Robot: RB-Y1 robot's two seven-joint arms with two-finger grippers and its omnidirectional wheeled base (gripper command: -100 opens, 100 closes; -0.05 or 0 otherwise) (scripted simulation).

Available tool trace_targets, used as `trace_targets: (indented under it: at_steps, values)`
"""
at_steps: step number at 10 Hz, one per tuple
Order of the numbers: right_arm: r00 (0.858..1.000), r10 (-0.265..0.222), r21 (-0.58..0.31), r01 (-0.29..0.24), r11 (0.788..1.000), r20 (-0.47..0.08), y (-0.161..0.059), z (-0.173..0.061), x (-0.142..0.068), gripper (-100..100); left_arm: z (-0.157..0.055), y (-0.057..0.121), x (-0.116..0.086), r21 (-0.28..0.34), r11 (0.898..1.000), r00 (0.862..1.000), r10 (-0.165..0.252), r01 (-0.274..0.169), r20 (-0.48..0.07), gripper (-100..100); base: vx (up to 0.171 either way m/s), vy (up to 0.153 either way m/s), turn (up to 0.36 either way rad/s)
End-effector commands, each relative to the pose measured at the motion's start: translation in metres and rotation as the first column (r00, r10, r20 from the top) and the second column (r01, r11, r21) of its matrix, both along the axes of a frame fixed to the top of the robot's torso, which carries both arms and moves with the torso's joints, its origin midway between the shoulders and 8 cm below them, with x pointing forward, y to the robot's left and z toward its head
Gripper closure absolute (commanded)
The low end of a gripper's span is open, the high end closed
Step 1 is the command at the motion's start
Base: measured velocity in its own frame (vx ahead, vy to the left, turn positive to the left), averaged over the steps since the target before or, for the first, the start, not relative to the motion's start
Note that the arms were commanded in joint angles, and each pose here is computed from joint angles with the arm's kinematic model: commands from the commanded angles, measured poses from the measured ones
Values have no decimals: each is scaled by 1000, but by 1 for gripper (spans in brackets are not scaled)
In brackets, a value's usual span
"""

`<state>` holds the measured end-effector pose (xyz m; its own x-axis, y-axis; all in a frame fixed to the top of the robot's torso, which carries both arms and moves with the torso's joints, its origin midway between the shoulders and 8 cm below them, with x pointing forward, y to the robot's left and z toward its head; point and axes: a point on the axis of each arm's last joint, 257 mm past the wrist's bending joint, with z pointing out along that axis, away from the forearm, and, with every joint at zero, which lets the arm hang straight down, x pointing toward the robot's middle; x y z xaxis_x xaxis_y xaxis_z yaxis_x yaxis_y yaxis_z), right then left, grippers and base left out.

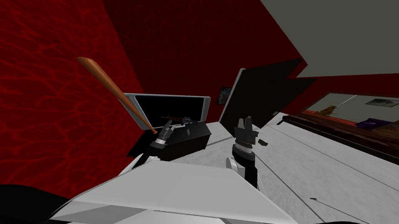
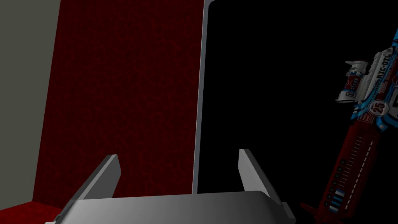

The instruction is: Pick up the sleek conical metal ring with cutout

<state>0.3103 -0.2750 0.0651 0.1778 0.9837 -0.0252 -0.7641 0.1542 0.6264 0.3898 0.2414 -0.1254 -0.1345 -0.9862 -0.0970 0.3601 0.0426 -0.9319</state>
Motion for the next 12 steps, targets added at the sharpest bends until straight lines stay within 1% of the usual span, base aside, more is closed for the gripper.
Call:
trace_targets:
  at_steps: [1,2,3,4,5,6,7,8,9,10,11,12]
  values:
    - [1000,0,0,0,1000,0,0,0,0,0,-25,-3,5,24,999,998,-23,25,-57,-100,-2,-164,-31]
    - [1000,0,0,0,1000,0,0,0,0,0,-41,-4,6,41,998,995,-37,41,-95,-100,-8,-205,-110]
    - [1000,0,0,0,1000,0,0,0,0,0,-47,-2,6,44,998,994,-34,39,-107,-100,-8,-124,-82]
    - [1000,0,0,0,1000,0,0,0,0,0,-66,-1,6,63,997,988,-44,54,-151,-100,-7,-80,-72]
    - [1000,0,0,0,1000,0,0,0,0,0,-68,0,6,64,997,987,-42,52,-155,-100,4,-88,38]
    - [1000,0,0,0,1000,0,0,0,0,0,-91,3,5,86,994,977,-47,66,-206,-100,1,-160,11]
    - [1000,0,0,0,1000,0,0,0,0,0,-106,4,4,105,991,968,-55,82,-243,-100,-15,-238,-110]
    - [1000,0,0,0,1000,0,0,0,0,0,-115,8,3,109,991,965,-47,78,-259,-100,-16,-155,-105]
    - [1000,0,0,0,1000,0,0,0,0,0,-135,12,0,132,987,951,-47,91,-306,-100,-6,-132,-38]
    - [1000,0,0,0,1000,0,0,0,0,0,-139,14,0,133,987,949,-43,89,-314,-100,2,-103,15]
    - [1000,0,0,0,1000,0,0,0,0,0,-159,20,-4,157,982,933,-41,103,-358,-100,6,-118,-53]
    - [1000,0,0,0,1000,0,0,0,0,0,-165,23,-5,160,982,929,-35,100,-369,-100,4,-104,-19]
